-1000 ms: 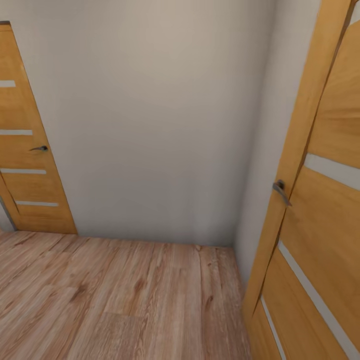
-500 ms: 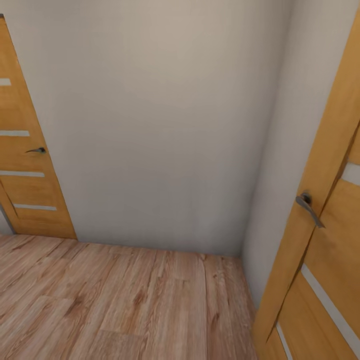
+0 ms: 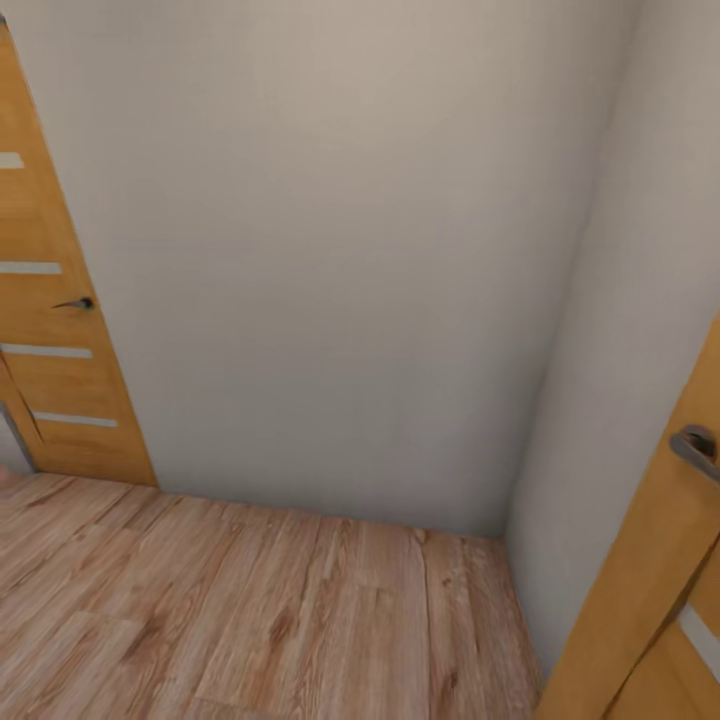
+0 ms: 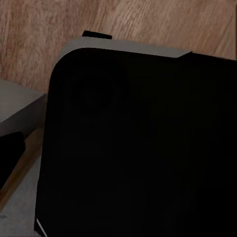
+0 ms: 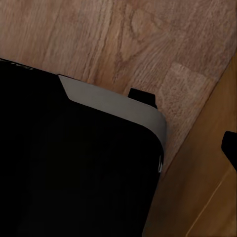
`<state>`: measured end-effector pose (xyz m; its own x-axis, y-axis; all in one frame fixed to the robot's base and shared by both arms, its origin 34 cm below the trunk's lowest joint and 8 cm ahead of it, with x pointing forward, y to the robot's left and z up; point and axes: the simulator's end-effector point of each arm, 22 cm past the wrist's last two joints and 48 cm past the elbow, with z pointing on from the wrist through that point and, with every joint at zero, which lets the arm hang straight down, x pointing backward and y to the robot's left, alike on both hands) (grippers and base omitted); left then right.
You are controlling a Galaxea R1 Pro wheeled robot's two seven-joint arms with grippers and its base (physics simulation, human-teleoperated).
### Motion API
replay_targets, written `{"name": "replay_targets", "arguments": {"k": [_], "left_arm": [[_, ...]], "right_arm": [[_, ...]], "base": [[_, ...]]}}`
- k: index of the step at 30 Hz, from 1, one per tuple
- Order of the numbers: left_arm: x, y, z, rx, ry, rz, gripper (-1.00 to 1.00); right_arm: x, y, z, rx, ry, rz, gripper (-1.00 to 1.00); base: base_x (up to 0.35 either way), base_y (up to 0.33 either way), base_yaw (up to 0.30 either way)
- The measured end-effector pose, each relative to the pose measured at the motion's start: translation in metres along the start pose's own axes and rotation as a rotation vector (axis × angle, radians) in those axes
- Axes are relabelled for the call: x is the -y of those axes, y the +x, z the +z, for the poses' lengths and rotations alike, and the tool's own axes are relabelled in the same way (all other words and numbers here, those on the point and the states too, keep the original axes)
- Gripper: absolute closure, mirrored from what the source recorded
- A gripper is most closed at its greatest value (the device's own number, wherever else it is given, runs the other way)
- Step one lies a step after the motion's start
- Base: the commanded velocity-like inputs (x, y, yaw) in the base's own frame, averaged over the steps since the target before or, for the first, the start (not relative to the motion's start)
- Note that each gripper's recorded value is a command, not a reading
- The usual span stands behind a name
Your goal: Move the two storage containers from the living room to the garage. In the garage, place one container on the floor and stack the other container on top of it (either order is fine).
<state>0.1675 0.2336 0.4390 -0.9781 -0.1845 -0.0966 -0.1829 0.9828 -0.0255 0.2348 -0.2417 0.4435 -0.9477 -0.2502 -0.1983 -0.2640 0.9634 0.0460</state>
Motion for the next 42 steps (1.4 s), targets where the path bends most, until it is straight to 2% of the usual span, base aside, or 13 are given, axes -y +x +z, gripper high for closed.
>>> {"name": "replay_targets", "arguments": {"k": [16, 42], "left_arm": [[-0.0003, 0.0010, 0.0000, -0.003, -0.001, -0.002, -1.00], [-0.0002, 0.0011, -0.0001, -0.003, 0.000, -0.002, -1.00]], "right_arm": [[-0.0041, -0.0017, 0.0003, 0.003, -0.009, -0.005, -1.00], [-0.0088, -0.0033, 0.0007, 0.007, -0.010, 0.004, -1.00]], "base": [[0.323, 0.000, 0.008], [0.324, 0.000, 0.287]]}}
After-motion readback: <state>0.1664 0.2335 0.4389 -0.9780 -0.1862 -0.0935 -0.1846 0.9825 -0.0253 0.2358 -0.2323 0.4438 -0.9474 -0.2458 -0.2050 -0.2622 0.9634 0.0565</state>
